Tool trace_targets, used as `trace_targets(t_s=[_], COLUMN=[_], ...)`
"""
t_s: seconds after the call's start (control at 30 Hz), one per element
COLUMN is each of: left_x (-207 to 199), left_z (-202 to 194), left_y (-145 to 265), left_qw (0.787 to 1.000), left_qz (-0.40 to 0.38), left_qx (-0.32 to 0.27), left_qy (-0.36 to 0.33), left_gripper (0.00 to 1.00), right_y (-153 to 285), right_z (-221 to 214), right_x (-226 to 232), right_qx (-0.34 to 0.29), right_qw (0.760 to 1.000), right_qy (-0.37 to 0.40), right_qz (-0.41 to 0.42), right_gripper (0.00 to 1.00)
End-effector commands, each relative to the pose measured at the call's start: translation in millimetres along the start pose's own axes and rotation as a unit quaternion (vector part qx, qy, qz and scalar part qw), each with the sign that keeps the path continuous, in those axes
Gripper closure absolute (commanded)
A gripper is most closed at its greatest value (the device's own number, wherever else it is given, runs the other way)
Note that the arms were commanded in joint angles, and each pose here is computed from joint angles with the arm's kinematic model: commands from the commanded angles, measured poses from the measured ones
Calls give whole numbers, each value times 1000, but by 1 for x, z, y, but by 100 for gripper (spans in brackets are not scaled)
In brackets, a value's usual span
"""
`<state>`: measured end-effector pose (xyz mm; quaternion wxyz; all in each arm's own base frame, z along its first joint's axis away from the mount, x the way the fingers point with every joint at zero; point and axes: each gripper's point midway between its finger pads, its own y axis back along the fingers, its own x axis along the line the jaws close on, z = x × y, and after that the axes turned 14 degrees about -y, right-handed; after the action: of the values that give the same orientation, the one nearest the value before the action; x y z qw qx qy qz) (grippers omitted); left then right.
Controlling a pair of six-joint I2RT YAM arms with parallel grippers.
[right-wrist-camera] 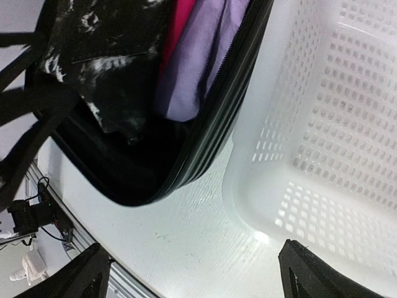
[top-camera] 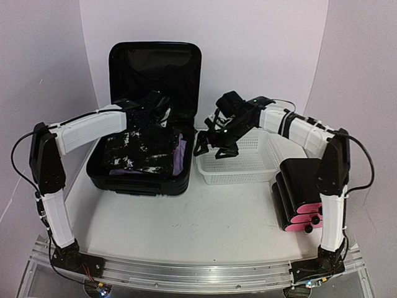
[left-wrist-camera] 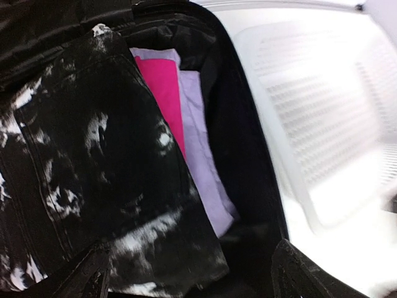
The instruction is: Open, take out, and arrange the luggage
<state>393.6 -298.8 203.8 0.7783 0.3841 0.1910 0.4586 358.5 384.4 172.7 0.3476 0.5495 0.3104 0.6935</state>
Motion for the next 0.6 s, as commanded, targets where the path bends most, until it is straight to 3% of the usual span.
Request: trace_targets(t_s=[0.0, 0.2, 0.57], left_x=[12, 6, 12], left_z=[14, 13, -18], left_y=[-5, -31, -63], left_qw=[996, 985, 973], left_qz=[82, 133, 164], left_qx=[12, 42, 107], left_qy=[-47, -98, -119], left_gripper=[9, 6, 14], right_y=[56, 73, 60], right_z=[4, -5, -9], right_x=[-13, -35, -38], right_qx=[-47, -60, -41], right_qw=[999, 998, 999], right_qy=[12, 6, -12], right_qz=[2, -22, -17], right_gripper=[2, 2, 2])
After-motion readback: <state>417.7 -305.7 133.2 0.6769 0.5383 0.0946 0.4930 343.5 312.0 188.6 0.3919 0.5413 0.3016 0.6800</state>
